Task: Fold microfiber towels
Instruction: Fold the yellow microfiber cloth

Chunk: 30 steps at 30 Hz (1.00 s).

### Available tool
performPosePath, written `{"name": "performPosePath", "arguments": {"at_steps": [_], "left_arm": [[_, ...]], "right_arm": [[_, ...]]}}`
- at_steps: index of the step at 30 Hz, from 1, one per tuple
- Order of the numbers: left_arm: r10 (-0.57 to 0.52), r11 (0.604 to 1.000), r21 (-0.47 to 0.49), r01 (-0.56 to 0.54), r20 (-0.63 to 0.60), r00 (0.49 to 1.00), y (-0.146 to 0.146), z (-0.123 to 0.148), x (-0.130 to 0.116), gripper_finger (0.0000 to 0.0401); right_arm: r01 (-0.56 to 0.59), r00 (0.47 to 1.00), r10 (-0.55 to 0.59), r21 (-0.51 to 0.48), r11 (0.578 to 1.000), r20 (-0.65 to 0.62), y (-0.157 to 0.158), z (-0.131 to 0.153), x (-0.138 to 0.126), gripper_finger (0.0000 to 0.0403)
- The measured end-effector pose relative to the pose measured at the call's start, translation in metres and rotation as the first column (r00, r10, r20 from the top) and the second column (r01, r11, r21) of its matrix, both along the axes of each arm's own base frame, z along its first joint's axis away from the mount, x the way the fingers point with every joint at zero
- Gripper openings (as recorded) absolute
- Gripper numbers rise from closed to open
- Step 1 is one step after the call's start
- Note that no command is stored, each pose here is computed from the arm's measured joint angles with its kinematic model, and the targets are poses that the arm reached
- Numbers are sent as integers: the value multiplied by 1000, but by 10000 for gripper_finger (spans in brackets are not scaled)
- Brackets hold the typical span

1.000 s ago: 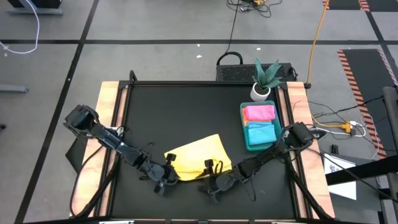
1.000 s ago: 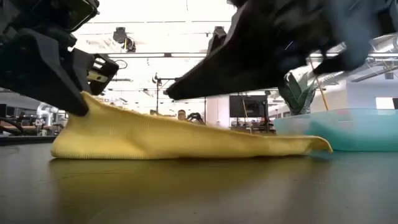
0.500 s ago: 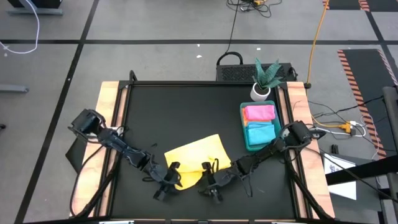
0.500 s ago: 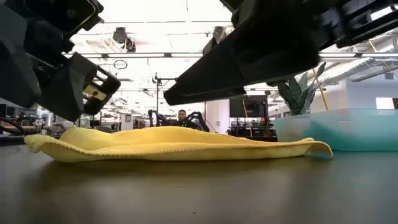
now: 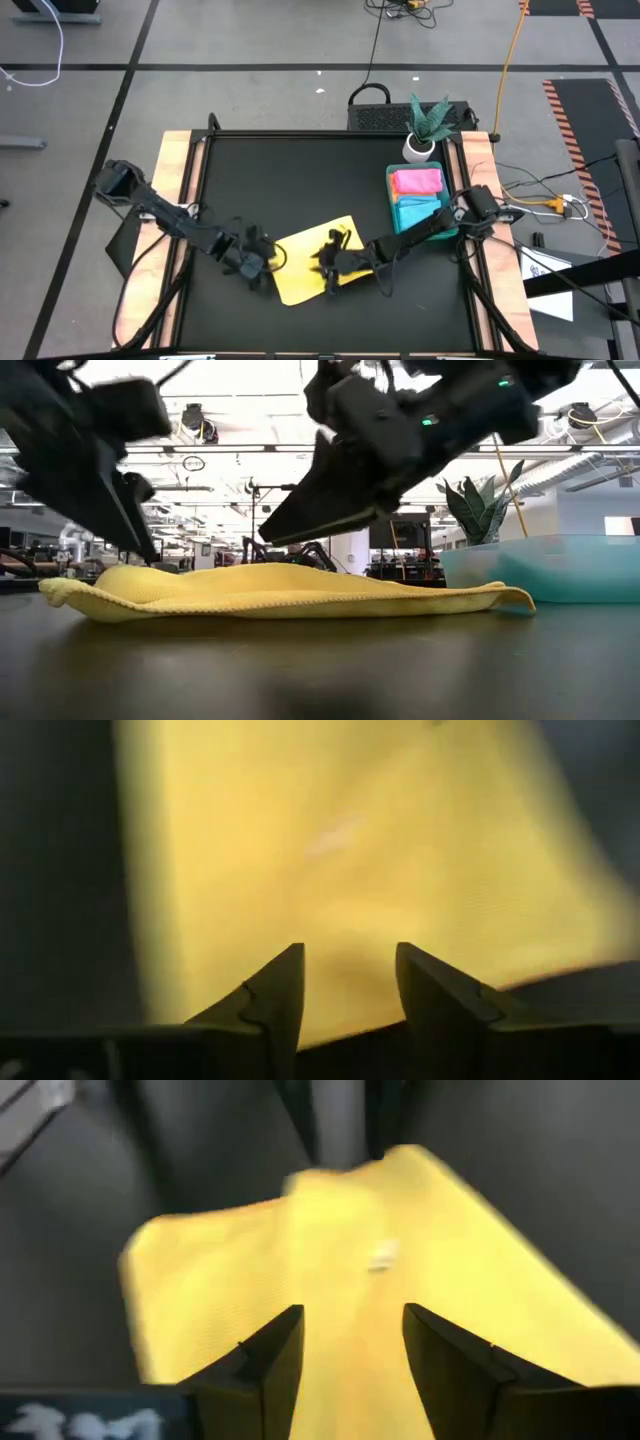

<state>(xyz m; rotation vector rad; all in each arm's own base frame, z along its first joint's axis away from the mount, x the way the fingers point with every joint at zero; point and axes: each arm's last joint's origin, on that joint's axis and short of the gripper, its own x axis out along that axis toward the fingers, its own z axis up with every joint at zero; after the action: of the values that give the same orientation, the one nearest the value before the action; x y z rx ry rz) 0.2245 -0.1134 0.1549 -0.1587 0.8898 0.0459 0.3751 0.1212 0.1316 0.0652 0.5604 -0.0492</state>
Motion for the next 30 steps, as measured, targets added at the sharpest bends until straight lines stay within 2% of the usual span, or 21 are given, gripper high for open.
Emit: {"name": "performPosePath", "arguments": {"at_steps": [3, 5, 9, 12, 14, 17, 20, 23, 28, 30], "left_arm": [[124, 987, 114, -111, -107, 987, 15, -9, -10, 138], [160, 982, 126, -144, -127, 979, 23, -20, -11, 123], [181, 978, 119, -173, -62, 981, 37, -40, -8, 95], [180, 967, 181, -179, 10, 984, 49, -47, -3, 79], [174, 939, 293, -179, 42, 984, 60, -47, -1, 69], [175, 879, 433, -201, 99, 980, 79, -40, 10, 55], [176, 828, 521, -207, 110, 978, 94, -31, 18, 43], [179, 826, 520, -217, 123, 976, 100, -24, 26, 33], [113, 876, 457, -157, 121, 986, 95, -20, 31, 21], [127, 881, 443, -168, 121, 985, 94, -20, 31, 15]], "right_arm": [[101, 993, -99, 31, 994, -63, -24, -1, 1, 128], [163, 979, -157, 37, 986, -126, -39, -6, 1, 99], [244, 939, -231, 19, 970, -255, -56, -15, -6, 38], [288, 922, -279, -7, 958, -269, -64, -21, -11, 6], [360, 899, -354, -24, 933, -258, -68, -25, -15, 7], [498, 837, -491, -38, 867, -242, -79, -31, -23, 11], [567, 794, -568, -71, 820, -216, -83, -37, -30, 7], [553, 804, -556, -77, 830, -213, -78, -34, -33, 2], [473, 861, -477, -68, 878, -179, -61, -19, -35, 3], [452, 879, -454, -52, 891, -147, -56, -13, -34, 3]]}}
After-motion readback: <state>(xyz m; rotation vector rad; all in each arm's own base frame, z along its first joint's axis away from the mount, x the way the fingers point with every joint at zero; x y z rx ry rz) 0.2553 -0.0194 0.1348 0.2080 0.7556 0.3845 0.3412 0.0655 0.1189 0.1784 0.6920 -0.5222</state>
